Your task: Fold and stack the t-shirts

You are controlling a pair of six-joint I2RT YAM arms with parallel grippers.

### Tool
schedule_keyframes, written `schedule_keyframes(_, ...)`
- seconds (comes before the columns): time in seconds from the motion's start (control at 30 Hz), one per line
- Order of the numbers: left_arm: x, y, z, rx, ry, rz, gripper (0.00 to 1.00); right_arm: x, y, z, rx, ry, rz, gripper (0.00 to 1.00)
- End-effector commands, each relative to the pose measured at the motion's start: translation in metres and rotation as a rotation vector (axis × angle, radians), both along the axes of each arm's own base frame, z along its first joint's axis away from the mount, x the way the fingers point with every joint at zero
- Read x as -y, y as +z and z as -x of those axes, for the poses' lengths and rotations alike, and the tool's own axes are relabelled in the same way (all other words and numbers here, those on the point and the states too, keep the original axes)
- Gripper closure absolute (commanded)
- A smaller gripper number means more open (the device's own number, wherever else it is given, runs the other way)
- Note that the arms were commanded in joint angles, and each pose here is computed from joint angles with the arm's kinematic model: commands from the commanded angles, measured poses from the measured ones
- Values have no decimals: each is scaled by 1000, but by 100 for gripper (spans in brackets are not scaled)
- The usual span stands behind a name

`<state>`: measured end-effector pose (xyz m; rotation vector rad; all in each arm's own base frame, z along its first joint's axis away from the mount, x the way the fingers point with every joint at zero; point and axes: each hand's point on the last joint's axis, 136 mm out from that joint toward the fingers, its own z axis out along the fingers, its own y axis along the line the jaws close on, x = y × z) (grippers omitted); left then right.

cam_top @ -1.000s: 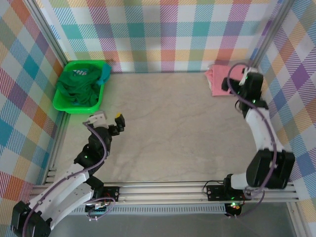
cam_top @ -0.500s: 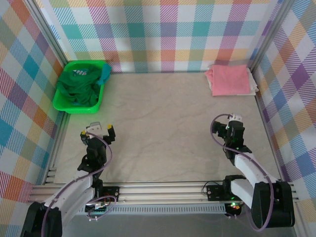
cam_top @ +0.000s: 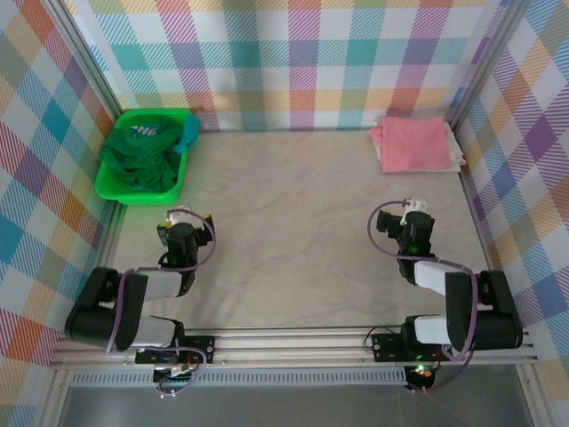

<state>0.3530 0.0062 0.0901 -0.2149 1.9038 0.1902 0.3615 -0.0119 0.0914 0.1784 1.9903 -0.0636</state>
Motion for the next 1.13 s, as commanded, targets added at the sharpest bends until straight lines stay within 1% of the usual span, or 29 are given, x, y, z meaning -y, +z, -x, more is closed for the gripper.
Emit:
schedule_keyframes(0.0,-1,17,-15,115,-14,14,0,-7,21,-20,132,74,-31,0)
schedule_keyframes(0.07,5,17,-14,108,-50,14,0,-15,15,-21,151,137,-43,0)
schedule_keyframes(0.13,17,17,-9,126,-135,7,0,-39,14,-11,203,282,-20,0)
schedule_keyframes(0.17,23,18,-7,135,-171,6,0,-44,15,-7,234,302,1,0)
schedule_keyframes(0.2,29,18,-6,136,-211,2,0,-44,17,-4,255,287,18,0)
schedule_keyframes(0.27,43,16,-7,125,-295,-9,0,-33,15,-6,237,218,12,0)
schedule_keyframes(0.3,44,13,-11,107,-301,-10,0,-29,14,-11,217,190,6,0)
schedule_keyframes(0.33,40,8,-18,79,-270,-8,0,-29,11,-16,185,193,3,0)
schedule_keyframes(0.4,30,0,-34,35,-196,-11,0,-39,6,-29,112,260,-12,0)
schedule_keyframes(0.43,27,-5,-36,-23,-183,9,0,-42,1,-36,60,283,-27,0)
schedule_keyframes(0.5,16,-8,-44,-48,-142,45,0,-33,3,-35,67,287,-97,0)
schedule_keyframes(0.53,13,-10,-43,-59,-137,65,0,-33,2,-36,58,283,-91,0)
schedule_keyframes(0.63,11,-9,-44,-54,-132,69,0,-34,2,-35,61,258,-48,1)
schedule_keyframes(1.1,11,-9,-44,-54,-134,68,0,-35,1,-36,58,264,-49,0)
